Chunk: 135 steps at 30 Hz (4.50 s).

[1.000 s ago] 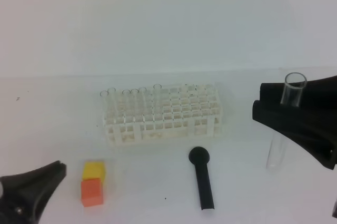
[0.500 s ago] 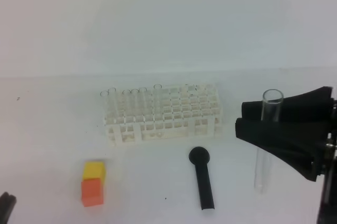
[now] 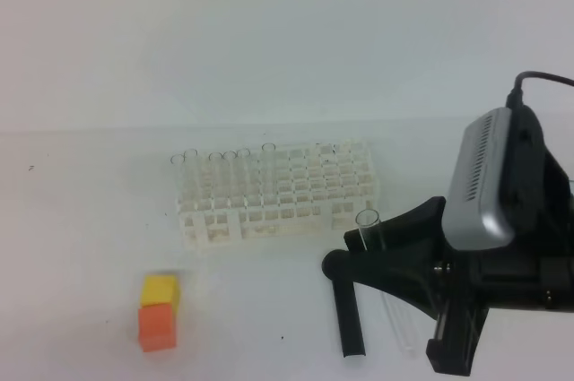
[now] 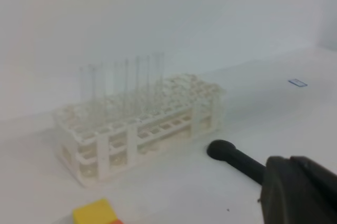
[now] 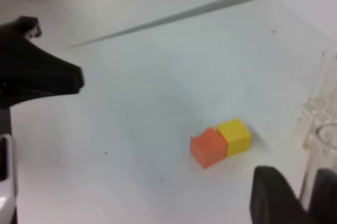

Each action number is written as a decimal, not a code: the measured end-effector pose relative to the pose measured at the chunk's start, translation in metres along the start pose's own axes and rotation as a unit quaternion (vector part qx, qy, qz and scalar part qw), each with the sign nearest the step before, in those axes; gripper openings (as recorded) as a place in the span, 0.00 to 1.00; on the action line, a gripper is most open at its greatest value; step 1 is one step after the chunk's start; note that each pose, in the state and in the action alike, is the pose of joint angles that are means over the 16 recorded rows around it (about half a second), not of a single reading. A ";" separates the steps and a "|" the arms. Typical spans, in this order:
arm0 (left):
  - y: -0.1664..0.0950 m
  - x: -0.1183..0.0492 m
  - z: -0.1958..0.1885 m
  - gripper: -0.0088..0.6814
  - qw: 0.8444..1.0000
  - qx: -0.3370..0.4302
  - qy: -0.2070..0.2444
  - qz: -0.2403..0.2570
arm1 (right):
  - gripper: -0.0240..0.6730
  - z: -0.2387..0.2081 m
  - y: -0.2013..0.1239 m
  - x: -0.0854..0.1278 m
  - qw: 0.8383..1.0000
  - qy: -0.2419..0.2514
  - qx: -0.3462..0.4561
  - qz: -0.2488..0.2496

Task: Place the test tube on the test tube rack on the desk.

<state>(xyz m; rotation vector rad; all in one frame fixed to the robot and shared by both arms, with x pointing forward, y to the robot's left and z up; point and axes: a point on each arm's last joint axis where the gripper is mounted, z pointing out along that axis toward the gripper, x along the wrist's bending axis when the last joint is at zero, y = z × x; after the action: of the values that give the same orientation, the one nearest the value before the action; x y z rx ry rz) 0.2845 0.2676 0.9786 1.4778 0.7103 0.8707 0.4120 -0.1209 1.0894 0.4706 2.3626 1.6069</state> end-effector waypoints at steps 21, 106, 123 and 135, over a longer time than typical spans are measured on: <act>-0.005 -0.009 -0.001 0.01 0.998 0.029 -0.049 -0.019 | 0.20 0.015 -0.014 -0.034 0.986 -0.148 0.044 -0.057; -0.005 -0.009 0.000 0.01 0.998 0.029 -0.048 -0.023 | 0.12 0.136 0.020 -0.085 0.941 -0.287 -0.146 -0.110; -0.005 -0.009 0.000 0.01 0.998 0.029 -0.048 -0.023 | 0.03 0.002 0.108 -0.042 0.909 -0.300 -0.149 -0.249; -0.005 -0.009 0.000 0.01 0.998 0.029 -0.048 -0.023 | 0.03 -0.021 0.111 -0.047 0.888 -0.370 -0.183 -0.203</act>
<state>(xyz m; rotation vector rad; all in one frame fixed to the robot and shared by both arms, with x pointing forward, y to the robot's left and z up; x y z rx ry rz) 0.2798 0.2609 0.9726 1.5379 0.7015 0.7442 0.4618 -0.1194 1.2012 0.3793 1.4325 1.3085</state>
